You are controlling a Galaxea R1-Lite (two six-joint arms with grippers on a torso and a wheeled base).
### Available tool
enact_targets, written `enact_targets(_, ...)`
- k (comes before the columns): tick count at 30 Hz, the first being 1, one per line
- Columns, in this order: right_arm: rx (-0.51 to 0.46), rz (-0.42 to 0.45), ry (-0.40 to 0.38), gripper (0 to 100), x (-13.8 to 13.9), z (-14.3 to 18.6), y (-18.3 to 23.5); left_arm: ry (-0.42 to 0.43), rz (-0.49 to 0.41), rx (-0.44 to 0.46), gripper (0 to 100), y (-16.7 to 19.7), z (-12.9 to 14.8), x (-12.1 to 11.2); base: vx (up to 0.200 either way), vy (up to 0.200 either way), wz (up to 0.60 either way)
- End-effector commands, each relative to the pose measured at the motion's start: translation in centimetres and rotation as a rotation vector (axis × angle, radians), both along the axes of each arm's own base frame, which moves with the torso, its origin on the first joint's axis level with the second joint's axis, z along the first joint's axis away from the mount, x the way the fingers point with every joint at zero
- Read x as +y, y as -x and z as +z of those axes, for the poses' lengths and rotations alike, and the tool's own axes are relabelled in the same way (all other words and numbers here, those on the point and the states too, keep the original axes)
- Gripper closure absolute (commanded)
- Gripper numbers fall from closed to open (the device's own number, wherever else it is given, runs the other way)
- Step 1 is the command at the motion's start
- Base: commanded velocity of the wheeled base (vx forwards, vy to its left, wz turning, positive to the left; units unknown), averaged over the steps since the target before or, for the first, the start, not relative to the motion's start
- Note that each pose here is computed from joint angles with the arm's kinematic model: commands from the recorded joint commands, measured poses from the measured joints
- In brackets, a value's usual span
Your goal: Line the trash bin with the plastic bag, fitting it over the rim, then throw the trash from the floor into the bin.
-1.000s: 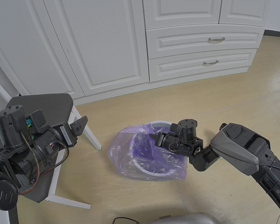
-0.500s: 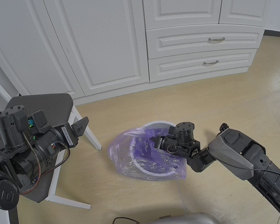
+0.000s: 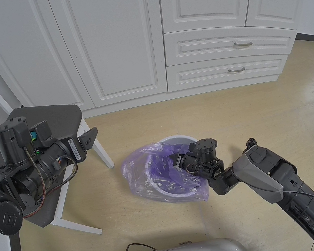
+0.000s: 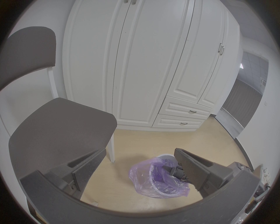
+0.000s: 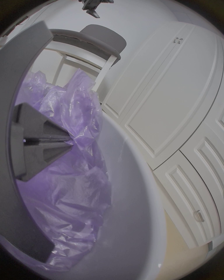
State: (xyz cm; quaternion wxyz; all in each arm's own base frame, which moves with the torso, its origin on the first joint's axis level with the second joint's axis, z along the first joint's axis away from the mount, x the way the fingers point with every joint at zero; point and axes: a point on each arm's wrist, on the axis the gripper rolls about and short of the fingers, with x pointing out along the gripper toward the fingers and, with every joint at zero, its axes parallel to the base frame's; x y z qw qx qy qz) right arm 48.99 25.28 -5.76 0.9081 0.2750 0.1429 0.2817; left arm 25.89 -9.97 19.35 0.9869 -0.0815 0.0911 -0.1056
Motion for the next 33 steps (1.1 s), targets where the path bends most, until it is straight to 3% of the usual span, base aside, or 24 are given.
enact_targets(1,-0.039,-0.021,-0.023,100,0.6,2.8,0.9,0.000,0.003,0.004,0,-0.1,-0.1,0.0,0.000,0.000,0.00)
enact_targets(10,-0.063,-0.029,-0.034,100,-1.3,6.8,2.6,0.006,0.045,-0.012,0,-0.4,0.4,1.1,0.000,0.000,0.00)
enact_targets(15,-0.076,-0.056,-0.039,100,-3.0,9.1,2.8,-0.050,0.057,-0.005,0,-0.5,-0.2,1.1,0.000,0.000,0.00)
enact_targets(24,-0.116,-0.057,0.035,100,-3.7,9.5,3.0,-0.075,0.078,0.008,0,-0.8,-0.7,0.8,0.000,0.000,0.00)
enact_targets(33,-0.170,-0.064,0.080,100,-4.9,12.5,4.2,-0.076,0.076,-0.002,0,-0.9,-0.8,0.7,0.000,0.000,0.00)
